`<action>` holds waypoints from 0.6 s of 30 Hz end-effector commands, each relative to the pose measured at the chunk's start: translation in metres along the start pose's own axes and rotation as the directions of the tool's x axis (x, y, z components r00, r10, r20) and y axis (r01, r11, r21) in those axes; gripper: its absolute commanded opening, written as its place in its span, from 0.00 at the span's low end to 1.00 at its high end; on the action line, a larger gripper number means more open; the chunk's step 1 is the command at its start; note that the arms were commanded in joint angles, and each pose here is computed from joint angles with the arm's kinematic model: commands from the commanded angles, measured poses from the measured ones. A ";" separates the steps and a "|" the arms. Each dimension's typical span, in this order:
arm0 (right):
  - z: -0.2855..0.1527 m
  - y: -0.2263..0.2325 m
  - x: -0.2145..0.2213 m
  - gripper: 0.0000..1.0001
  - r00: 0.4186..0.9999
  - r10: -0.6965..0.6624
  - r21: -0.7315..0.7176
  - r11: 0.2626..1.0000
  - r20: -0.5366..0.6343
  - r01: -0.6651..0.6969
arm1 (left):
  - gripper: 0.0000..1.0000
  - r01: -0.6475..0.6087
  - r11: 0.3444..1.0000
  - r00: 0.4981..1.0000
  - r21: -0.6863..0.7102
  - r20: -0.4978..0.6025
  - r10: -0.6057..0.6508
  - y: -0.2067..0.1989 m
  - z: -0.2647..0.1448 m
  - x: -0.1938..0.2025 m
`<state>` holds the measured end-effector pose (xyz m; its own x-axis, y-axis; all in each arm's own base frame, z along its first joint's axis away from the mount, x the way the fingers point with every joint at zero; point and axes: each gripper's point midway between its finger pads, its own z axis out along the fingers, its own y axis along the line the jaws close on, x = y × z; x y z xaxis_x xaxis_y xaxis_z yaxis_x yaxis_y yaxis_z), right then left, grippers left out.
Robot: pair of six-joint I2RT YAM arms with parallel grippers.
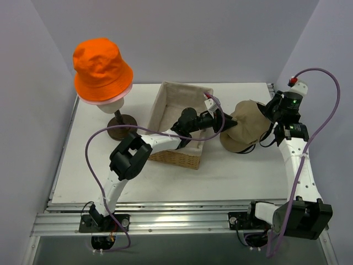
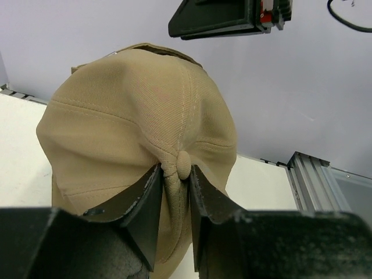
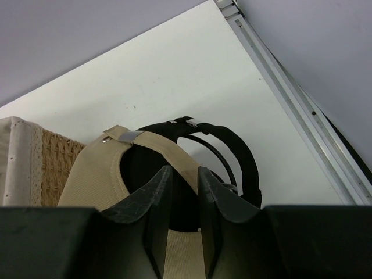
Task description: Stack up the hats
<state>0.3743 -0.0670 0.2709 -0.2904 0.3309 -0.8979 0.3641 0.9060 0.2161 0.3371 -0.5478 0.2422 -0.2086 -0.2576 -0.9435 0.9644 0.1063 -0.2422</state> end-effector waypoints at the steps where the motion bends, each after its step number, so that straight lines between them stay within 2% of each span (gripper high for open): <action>1: 0.009 -0.007 -0.001 0.21 1.000 -0.010 0.029 1.000 0.009 0.010 | 0.33 -0.040 0.999 0.996 0.033 0.083 0.038 -0.007 0.010 -0.025; 8: 0.020 -0.015 0.007 0.23 0.999 -0.020 0.059 0.998 -0.029 0.022 | 0.37 -0.041 0.998 0.996 0.036 0.079 0.038 -0.005 0.010 -0.022; 18: 0.031 -0.015 0.010 0.25 0.998 -0.030 0.058 0.998 -0.049 0.032 | 0.37 -0.043 0.998 0.996 0.037 0.076 0.040 -0.004 0.011 -0.019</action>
<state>0.3867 -0.0770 0.2391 -0.3599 0.3375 -0.8698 0.3968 0.8991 0.1847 0.3394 -0.5507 0.2428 -0.2067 -0.2629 -0.9424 0.9650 0.1039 -0.2407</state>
